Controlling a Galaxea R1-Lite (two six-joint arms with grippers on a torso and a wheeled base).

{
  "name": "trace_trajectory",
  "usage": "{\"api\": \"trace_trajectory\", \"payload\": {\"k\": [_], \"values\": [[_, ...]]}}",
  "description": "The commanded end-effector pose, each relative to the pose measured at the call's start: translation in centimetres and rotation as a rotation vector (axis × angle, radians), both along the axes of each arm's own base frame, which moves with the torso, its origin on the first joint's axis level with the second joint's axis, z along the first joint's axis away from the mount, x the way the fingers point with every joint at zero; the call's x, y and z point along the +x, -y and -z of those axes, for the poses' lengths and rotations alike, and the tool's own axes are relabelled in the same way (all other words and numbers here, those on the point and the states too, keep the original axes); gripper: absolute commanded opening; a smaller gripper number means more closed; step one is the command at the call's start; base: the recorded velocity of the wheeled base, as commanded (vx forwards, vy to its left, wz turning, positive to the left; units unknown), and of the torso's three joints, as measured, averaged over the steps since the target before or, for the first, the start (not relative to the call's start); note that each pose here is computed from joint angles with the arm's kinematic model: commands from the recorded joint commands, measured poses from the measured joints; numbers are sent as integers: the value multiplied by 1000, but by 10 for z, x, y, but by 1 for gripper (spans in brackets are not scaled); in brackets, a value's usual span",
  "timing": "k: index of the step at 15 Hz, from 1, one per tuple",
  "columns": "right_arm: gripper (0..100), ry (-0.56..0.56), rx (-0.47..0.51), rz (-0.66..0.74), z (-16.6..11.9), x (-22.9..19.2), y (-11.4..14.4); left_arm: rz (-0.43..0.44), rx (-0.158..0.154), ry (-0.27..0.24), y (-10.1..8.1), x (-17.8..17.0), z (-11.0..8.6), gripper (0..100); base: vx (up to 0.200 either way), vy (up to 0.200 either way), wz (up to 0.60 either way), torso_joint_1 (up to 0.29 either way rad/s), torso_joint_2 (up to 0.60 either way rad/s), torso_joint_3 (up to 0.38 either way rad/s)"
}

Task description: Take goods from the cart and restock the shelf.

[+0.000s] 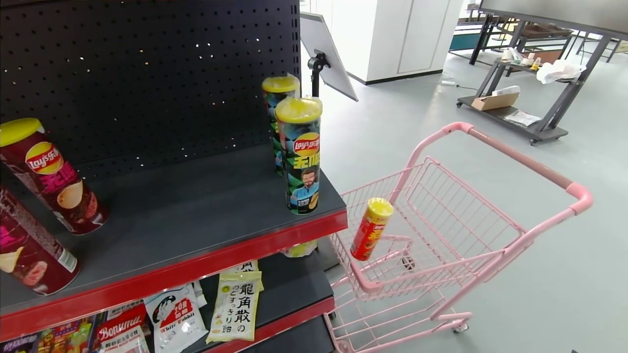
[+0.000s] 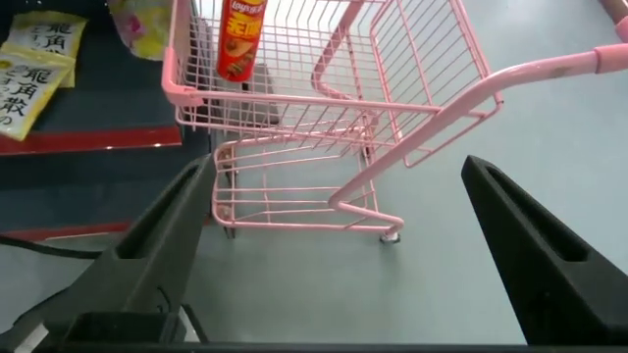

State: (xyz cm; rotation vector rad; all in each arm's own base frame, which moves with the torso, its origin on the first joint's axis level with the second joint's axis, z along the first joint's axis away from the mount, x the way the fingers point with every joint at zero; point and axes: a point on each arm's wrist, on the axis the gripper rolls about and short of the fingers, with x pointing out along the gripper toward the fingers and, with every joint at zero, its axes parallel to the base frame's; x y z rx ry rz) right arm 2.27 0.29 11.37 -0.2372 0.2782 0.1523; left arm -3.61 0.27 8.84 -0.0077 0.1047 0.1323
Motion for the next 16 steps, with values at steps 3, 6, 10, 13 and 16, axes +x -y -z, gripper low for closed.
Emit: {"api": "trace_trajectory", "payload": {"k": [3, 6, 10, 13, 16], "values": [[100, 2, 0, 0, 5, -3, 1, 0, 6, -2, 0, 0, 0, 100, 0, 0, 0, -150, 349, 199], [100, 2, 0, 0, 9, -5, 1, 1, 9, -3, 0, 0, 0, 100, 0, 0, 0, -157, 372, 224], [100, -2, 0, 2, 15, -7, 1, 1, 16, -4, 0, 0, 0, 100, 0, 0, 0, -163, 416, 251], [100, -10, -2, 3, 20, -8, 2, 3, 15, -4, 0, 0, 0, 100, 0, 0, 0, -201, 535, 331], [100, 17, 20, -5, -10, 4, -1, 5, 32, -6, 0, 0, 0, 100, 0, 0, 0, -105, 290, 183]]}}
